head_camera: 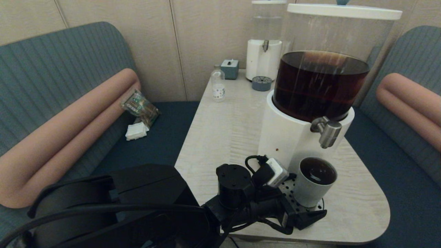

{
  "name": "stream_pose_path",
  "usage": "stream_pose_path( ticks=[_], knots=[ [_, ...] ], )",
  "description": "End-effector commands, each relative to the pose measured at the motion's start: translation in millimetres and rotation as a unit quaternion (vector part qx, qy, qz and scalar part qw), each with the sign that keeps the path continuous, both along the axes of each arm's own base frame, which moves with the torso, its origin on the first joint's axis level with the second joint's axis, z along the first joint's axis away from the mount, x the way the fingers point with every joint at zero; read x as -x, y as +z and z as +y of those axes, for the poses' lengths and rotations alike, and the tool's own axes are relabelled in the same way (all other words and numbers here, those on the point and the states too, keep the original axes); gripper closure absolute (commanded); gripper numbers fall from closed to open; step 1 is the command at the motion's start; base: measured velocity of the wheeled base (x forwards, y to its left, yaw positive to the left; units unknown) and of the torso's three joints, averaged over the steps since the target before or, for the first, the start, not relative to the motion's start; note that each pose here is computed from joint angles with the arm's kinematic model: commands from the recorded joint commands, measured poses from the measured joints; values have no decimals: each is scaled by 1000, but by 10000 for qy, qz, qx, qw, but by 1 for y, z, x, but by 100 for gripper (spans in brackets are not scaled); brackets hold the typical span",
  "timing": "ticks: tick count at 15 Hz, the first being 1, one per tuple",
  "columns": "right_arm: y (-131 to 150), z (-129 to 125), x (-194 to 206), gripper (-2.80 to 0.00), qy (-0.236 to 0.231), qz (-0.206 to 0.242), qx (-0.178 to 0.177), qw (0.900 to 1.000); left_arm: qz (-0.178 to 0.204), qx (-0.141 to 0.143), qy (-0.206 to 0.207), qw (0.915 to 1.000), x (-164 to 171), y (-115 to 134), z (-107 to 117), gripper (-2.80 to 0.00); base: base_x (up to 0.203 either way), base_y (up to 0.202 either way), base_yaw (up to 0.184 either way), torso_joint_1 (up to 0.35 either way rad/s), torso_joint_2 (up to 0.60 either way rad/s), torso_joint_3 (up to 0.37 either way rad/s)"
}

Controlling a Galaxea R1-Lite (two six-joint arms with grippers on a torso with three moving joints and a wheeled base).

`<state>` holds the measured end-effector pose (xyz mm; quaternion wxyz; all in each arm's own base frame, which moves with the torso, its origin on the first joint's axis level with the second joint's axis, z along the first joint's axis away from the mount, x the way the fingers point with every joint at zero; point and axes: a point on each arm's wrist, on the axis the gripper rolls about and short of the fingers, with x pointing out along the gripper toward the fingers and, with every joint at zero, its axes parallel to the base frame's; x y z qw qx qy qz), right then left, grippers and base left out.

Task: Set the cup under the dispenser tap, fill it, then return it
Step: Place the cup next to the water dispenser

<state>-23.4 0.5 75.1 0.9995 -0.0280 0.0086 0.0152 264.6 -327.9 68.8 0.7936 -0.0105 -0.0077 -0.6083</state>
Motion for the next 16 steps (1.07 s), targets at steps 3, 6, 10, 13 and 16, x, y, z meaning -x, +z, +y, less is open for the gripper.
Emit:
stream_pose_path(
  ticks=[3, 6, 10, 13, 16],
  knots=[
    [0, 0, 0, 0, 3, -6, 3, 10000, 3, 80, 39, 10000, -2, 2, 0, -280, 0, 0, 0, 0, 0, 0],
    [0, 0, 0, 0, 3, 2, 3, 10000, -1, 126, 185, 9998, -4, 4, -1, -280, 0, 0, 0, 0, 0, 0],
    [0, 0, 0, 0, 3, 2, 3, 10000, -56, 207, 229, 9995, -9, 5, -5, -280, 0, 0, 0, 0, 0, 0],
    [0, 0, 0, 0, 3, -6, 3, 10000, -45, 221, 228, 9995, -12, 1, -9, -280, 0, 0, 0, 0, 0, 0],
    [0, 0, 0, 0, 3, -5, -4, 10000, -46, 217, 229, 9995, -14, -4, -12, -280, 0, 0, 0, 0, 0, 0]
  ],
)
